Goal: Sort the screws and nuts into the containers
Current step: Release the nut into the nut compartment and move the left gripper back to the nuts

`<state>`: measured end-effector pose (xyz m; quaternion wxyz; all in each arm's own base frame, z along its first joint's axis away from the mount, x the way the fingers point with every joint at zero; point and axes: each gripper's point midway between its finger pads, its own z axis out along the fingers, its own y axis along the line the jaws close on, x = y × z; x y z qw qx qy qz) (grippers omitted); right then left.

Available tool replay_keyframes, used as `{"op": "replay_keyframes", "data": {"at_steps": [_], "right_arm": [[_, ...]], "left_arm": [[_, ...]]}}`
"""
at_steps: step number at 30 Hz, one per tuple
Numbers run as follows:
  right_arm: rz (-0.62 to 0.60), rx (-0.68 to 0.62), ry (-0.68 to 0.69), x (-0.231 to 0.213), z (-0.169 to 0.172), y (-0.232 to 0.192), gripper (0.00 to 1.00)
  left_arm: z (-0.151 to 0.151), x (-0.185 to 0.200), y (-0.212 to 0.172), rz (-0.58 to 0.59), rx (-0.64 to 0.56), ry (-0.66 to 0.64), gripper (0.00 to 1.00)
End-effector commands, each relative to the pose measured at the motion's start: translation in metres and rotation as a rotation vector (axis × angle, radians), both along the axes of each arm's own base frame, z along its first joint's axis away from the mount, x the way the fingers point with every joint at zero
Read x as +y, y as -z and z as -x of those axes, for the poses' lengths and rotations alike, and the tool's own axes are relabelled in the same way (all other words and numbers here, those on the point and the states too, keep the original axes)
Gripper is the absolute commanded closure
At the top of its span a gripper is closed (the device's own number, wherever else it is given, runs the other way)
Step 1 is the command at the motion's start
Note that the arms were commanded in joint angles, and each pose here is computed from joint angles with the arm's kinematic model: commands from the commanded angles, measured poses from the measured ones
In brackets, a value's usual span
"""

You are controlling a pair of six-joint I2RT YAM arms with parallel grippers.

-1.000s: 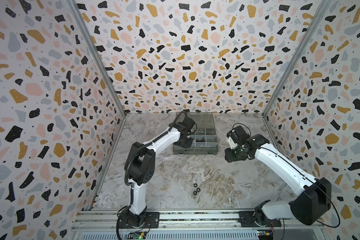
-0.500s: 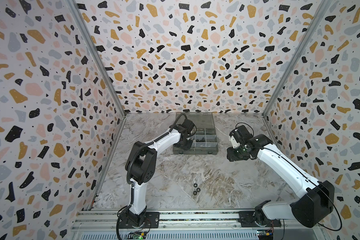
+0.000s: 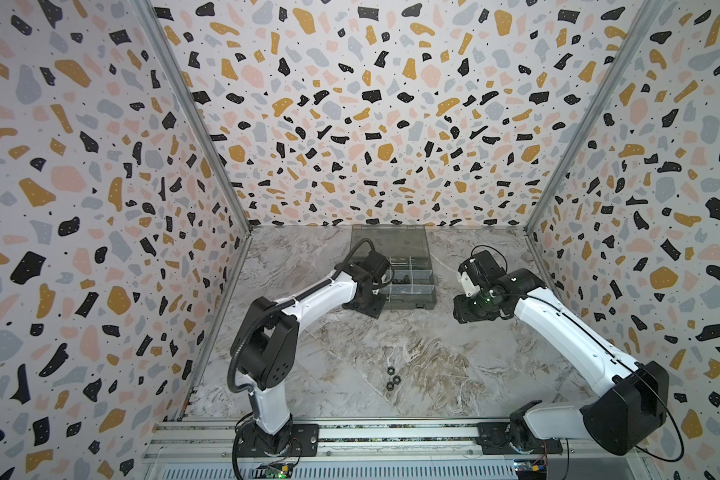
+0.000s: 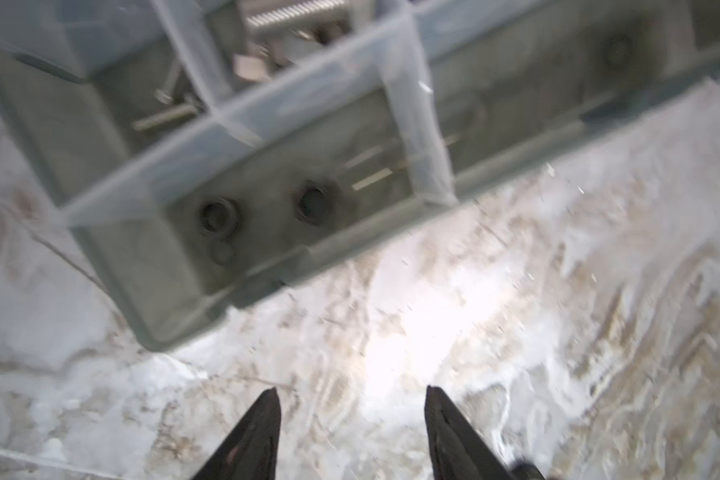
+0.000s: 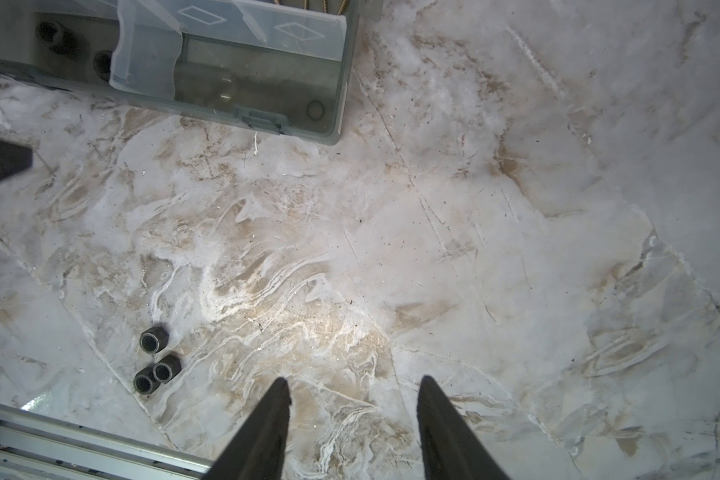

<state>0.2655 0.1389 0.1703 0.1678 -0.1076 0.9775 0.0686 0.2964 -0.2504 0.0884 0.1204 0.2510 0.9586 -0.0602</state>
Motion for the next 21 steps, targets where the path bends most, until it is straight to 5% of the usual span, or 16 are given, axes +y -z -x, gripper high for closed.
{"op": "replay_keyframes", "data": {"at_steps": [1, 11, 21], "right_arm": [[0.001, 0.008, -0.015, -0.002, 0.005, 0.0, 0.48], [-0.014, 0.047, -0.023, -0.005, 0.024, 0.012, 0.48], [0.004, 0.069, -0.009, -0.018, 0.044, 0.013, 0.48]], "left_arm": [[0.055, -0.008, 0.022, -0.027, 0.101, 0.069, 0.47], [0.112, -0.037, 0.046, 0.01, 0.178, 0.133, 0.54], [0.132, -0.053, 0.058, 0.029, 0.196, 0.161, 0.56]]}}
